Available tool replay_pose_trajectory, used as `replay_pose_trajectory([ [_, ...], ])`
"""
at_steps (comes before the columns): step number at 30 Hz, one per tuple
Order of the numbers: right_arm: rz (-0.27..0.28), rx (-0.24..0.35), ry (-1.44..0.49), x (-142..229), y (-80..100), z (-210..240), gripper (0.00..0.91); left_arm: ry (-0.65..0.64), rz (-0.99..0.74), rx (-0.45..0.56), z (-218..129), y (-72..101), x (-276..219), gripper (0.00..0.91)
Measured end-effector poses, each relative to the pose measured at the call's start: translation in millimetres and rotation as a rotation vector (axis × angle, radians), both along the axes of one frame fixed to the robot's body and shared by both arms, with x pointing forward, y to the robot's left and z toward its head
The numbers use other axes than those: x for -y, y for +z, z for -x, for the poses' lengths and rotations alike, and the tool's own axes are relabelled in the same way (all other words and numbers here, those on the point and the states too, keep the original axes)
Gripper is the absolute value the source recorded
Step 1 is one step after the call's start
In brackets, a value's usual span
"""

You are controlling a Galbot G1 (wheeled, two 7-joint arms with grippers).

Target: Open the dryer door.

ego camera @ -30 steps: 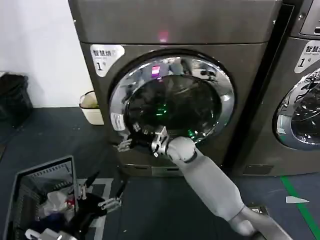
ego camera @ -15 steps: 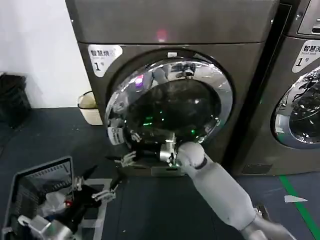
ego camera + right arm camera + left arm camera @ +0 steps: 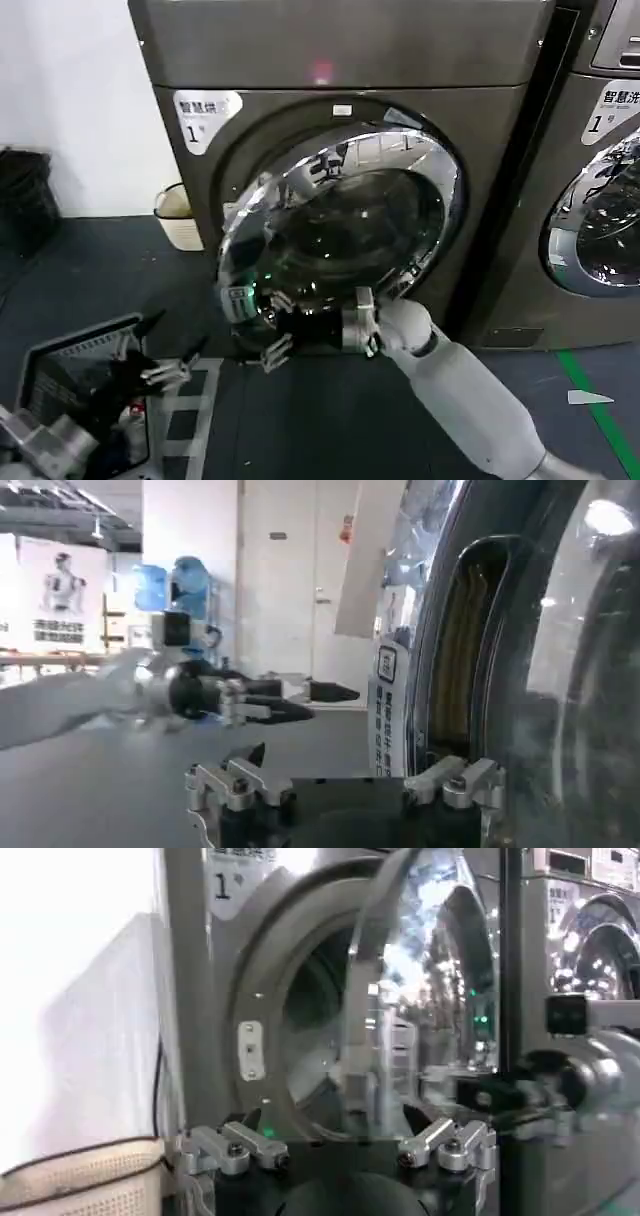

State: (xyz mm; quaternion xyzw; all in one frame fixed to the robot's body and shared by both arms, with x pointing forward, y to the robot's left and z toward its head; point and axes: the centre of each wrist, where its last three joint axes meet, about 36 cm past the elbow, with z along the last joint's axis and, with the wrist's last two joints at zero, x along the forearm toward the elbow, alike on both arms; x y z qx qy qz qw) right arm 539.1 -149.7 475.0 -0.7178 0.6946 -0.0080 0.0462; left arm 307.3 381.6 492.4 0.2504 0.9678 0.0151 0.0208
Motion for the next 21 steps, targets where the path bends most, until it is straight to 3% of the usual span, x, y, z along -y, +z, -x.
replay_pose_trajectory([
  [7, -0.011, -0.017, 0.084, 14, -9.3, 7, 0.907, -0.096, 0.063, 0.008, -18, -1.7, -21, 0.907],
  [13, -0.015, 0.005, 0.118, 27, -12.5, 9, 0.907, -0.143, 0.11, -0.002, -37, -6.0, -32, 0.907],
  [21, -0.014, 0.04, 0.17, 48, -14.5, 17, 0.907, -0.164, 0.109, 0.003, -60, 3.3, -43, 0.907],
])
